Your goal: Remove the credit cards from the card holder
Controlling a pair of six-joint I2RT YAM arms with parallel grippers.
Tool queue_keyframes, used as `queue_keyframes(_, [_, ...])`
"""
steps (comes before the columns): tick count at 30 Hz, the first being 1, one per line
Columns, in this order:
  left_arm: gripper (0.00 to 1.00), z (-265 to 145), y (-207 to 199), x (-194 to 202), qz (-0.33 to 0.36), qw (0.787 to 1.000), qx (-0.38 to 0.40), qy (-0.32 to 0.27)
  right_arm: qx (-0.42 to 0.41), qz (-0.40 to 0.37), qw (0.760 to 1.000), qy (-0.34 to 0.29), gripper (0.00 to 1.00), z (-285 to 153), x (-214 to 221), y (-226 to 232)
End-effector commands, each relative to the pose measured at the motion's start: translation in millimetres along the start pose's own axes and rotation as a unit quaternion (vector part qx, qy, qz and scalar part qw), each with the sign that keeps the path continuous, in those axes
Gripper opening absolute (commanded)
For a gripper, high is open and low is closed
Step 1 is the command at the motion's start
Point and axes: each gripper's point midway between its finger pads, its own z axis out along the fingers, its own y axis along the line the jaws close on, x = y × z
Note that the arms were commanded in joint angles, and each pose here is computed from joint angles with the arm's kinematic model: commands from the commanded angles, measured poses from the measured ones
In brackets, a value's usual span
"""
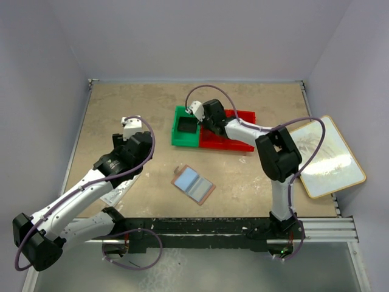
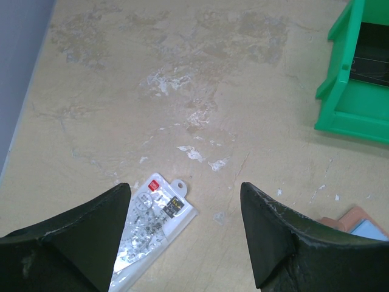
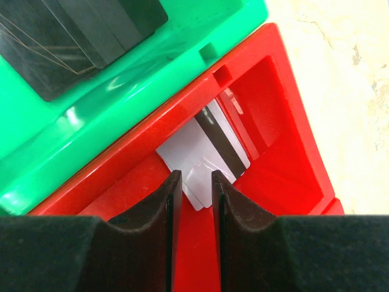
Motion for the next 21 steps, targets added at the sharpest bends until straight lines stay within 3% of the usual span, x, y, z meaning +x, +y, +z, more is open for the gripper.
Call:
queue_keyframes(1, [0.70, -1, -1, -10, -0.003, 1.000, 0.002, -0.010, 0.012, 0.088, 0.993, -0.081, 0.30, -40, -44, -24])
queue_keyframes(4, [0.70, -1, -2, -10, -0.002, 1.000, 0.004, -0.009, 0.013, 0.140, 0.986, -0.091, 0.29, -47, -46, -23])
queue_keyframes(12, [0.70, 0, -3, -9, 0.000, 1.000, 0.005, -0.008, -0.072, 0.262, 0.961, -0.051, 0.02, -41, -35, 21])
queue_keyframes(17, [0.70, 0, -4, -9, 0.000, 1.000, 0.008, -0.007, -0.103, 0.291, 0.951, -0.020, 0.00, -30, -20, 46])
queue_keyframes(21, [0.70, 0, -4, -9, 0.000, 1.000, 0.010, -0.006, -0.071, 0.309, 0.948, 0.014, 0.00, -17, -1, 48])
